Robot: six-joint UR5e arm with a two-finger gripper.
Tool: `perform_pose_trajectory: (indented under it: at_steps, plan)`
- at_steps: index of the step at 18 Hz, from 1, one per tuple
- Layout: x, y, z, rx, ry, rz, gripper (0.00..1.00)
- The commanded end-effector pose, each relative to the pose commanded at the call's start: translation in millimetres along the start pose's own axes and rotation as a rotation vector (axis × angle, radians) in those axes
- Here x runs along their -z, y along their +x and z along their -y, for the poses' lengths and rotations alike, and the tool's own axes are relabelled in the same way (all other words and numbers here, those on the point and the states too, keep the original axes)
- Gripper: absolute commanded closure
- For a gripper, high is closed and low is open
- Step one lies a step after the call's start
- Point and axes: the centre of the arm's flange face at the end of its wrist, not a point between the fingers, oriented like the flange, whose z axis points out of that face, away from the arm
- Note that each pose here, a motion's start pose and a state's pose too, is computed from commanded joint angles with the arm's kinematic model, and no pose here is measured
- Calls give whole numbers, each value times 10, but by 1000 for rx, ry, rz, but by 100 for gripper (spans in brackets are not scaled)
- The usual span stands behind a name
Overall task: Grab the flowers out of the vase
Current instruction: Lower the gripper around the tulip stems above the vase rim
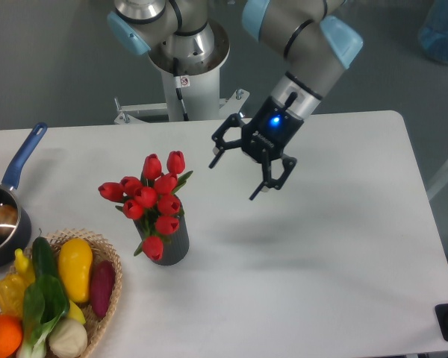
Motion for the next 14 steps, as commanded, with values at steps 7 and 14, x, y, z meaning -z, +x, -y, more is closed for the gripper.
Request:
perform_pose_trajectory:
  at_steps: [7,14]
  plan:
    - [-361,162,47,-42,120,-96,0]
    - [-561,250,188,-90,146,-124,4]
